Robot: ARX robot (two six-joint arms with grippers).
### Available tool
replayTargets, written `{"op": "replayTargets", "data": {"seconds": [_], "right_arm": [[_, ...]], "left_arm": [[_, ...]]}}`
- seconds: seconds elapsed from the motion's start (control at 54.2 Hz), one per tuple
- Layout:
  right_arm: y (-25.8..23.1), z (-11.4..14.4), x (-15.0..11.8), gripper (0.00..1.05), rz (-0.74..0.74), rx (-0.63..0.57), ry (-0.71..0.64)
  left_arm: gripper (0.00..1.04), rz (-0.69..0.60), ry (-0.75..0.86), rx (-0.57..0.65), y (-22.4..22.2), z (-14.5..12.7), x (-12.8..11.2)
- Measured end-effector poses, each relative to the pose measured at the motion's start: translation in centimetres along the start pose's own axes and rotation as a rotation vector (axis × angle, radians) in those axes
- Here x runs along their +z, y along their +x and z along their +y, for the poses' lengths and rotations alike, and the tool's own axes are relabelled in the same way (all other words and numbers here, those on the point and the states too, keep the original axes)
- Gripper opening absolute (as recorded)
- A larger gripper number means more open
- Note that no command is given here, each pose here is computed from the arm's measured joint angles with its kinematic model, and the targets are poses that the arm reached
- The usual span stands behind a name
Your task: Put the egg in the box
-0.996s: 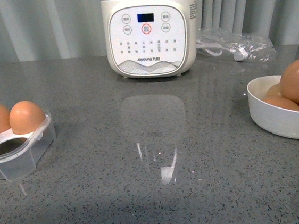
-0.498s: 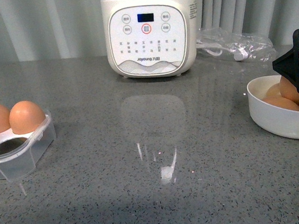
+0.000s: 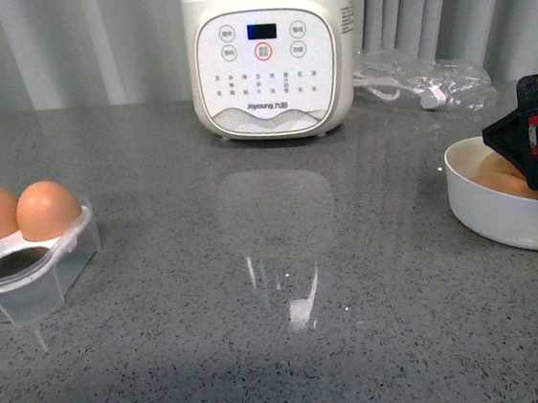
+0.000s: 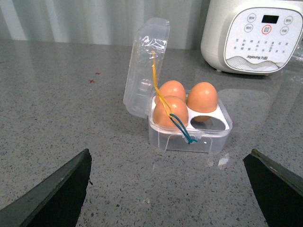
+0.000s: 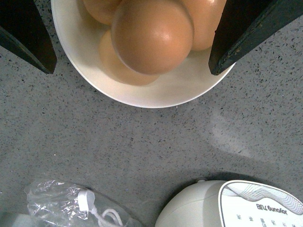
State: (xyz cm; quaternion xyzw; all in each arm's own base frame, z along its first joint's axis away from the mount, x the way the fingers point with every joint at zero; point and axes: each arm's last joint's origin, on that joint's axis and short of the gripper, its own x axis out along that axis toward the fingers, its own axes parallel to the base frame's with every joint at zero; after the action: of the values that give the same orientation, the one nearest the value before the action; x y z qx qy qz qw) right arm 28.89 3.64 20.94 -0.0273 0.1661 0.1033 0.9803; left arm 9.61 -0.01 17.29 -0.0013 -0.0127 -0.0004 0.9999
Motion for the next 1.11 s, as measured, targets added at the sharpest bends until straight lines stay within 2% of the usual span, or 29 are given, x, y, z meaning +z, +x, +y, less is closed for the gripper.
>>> {"op": "replayTargets", "data": {"seconds": [0.074, 0.24, 0.332, 0.387, 0.83, 1.014, 1.106], "right_arm": [[0.1, 0.0, -0.1, 0.94, 0.003, -0.001, 0.001], [0.1, 0.1, -0.1, 0.64, 0.005, -0.001, -0.006], [0.1, 0.2, -0.1, 0.5, 0.012, 0.003, -0.009], [0.1, 0.2, -0.1, 0.46, 0.014, 0.005, -0.011], [-1.0, 0.3, 0.7, 0.44, -0.003, 0.01, -0.026], [-1.7, -0.1, 3.2, 0.44, -0.088, 0.036, -0.012], [-1.8, -0.4, 5.8, 0.44, -0.163, 0.062, 0.013]], "left_arm": [[0.98, 0.0, 0.0, 0.0, 0.0, 0.0, 0.0], [0.98, 0.0, 0.0, 0.0, 0.0, 0.0, 0.0], [0.98, 0.0, 0.0, 0.0, 0.0, 0.0, 0.0], [0.98, 0.0, 0.0, 0.0, 0.0, 0.0, 0.0], [0.98, 0.0, 0.0, 0.0, 0.0, 0.0, 0.0], [0.98, 0.0, 0.0, 0.0, 0.0, 0.0, 0.0], [0.98, 0.0, 0.0, 0.0, 0.0, 0.0, 0.0]]}}
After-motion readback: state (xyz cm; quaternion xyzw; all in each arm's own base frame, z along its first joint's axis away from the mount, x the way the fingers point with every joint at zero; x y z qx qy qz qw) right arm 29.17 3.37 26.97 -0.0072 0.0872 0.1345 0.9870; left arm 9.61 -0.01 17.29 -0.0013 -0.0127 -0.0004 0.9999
